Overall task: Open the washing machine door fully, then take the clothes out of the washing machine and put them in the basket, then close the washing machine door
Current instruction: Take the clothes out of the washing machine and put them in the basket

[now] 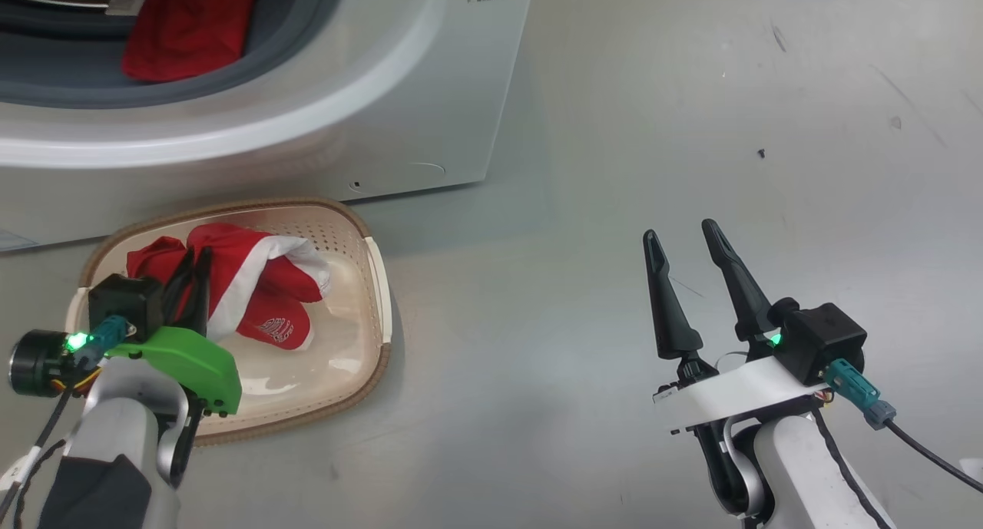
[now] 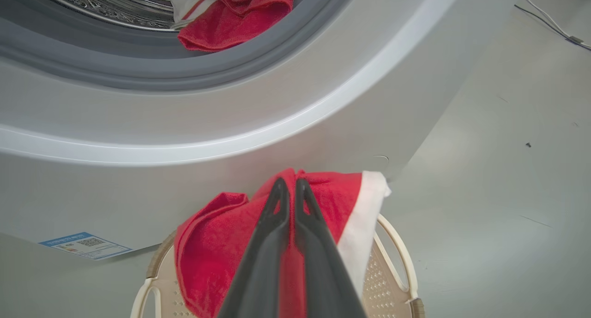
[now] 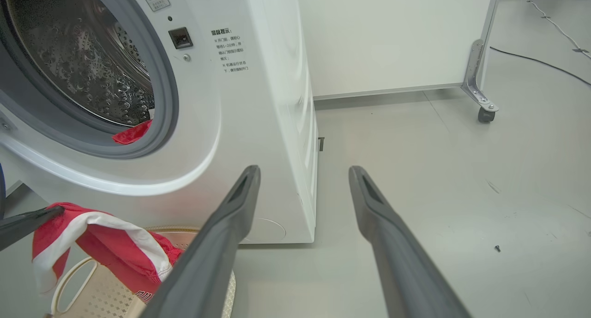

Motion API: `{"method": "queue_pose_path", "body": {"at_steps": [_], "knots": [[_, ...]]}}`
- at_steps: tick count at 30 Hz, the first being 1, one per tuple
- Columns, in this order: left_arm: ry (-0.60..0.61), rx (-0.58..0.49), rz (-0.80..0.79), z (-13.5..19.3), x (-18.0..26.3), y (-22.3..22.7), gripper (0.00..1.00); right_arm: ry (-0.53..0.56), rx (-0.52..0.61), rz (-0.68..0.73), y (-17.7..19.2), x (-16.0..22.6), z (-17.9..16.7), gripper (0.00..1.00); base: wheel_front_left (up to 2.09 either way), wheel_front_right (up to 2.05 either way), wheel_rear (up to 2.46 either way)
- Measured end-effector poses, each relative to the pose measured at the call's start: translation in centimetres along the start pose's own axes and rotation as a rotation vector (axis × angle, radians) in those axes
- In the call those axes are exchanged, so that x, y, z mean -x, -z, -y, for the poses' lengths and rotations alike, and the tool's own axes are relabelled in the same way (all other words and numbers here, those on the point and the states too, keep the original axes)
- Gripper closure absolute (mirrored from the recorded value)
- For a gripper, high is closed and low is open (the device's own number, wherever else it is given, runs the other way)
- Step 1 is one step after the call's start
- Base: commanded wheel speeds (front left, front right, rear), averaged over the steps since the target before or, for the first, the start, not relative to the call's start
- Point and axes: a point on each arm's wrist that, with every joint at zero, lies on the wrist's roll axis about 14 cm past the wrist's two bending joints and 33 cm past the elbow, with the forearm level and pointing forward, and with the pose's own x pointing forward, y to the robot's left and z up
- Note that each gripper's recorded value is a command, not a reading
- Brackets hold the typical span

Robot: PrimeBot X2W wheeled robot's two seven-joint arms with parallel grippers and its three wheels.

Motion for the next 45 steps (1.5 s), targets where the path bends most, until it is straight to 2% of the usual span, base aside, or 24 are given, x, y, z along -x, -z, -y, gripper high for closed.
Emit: {"method": "queue_pose_path", "body": {"at_steps": [13, 18, 25, 36, 37, 38, 39, 45], "knots": [[0.067, -0.04, -0.113, 0.4, -4.8, 3.9, 1.0, 0.077, -0.007, -0.05, 1.9, -1.3, 2.4, 0.0, 0.0, 0.0, 0.0], [0.07, -0.025, -0.201, 0.3, -5.5, 7.3, 1.0, 0.109, -0.001, -0.07, 2.6, -1.6, 3.5, 0.0, 0.0, 0.0, 0.0], [0.039, -0.013, -0.323, -1.1, -5.3, 11.6, 1.0, 0.145, 0.01, -0.095, 3.5, -1.7, 4.7, 0.0, 0.0, 0.0, 0.0], [-0.062, -0.015, -0.427, -4.3, -4.0, 15.1, 1.0, 0.13, 0.016, -0.104, 4.1, -2.6, 4.6, 0.0, 0.0, 0.0, 0.0], [-0.063, -0.014, -0.428, -4.3, -3.9, 15.2, 0.81, 0.13, 0.017, -0.105, 4.1, -2.6, 4.6, 0.0, 0.0, 0.0, 0.0], [-0.062, -0.011, -0.425, -4.1, -3.8, 15.2, 0.49, 0.136, 0.02, -0.106, 4.1, -2.6, 4.7, 0.0, 0.0, 0.0, 0.0], [-0.058, -0.007, -0.419, -3.9, -3.8, 15.2, 0.0, 0.134, 0.021, -0.107, 4.1, -2.6, 4.6, 0.0, 0.0, 0.0, 0.0], [-0.046, 0.007, -0.388, -2.7, -3.6, 14.4, 0.0, 0.12, 0.024, -0.101, 3.9, -2.6, 4.2, 0.0, 0.0, 0.0, 0.0]]}}
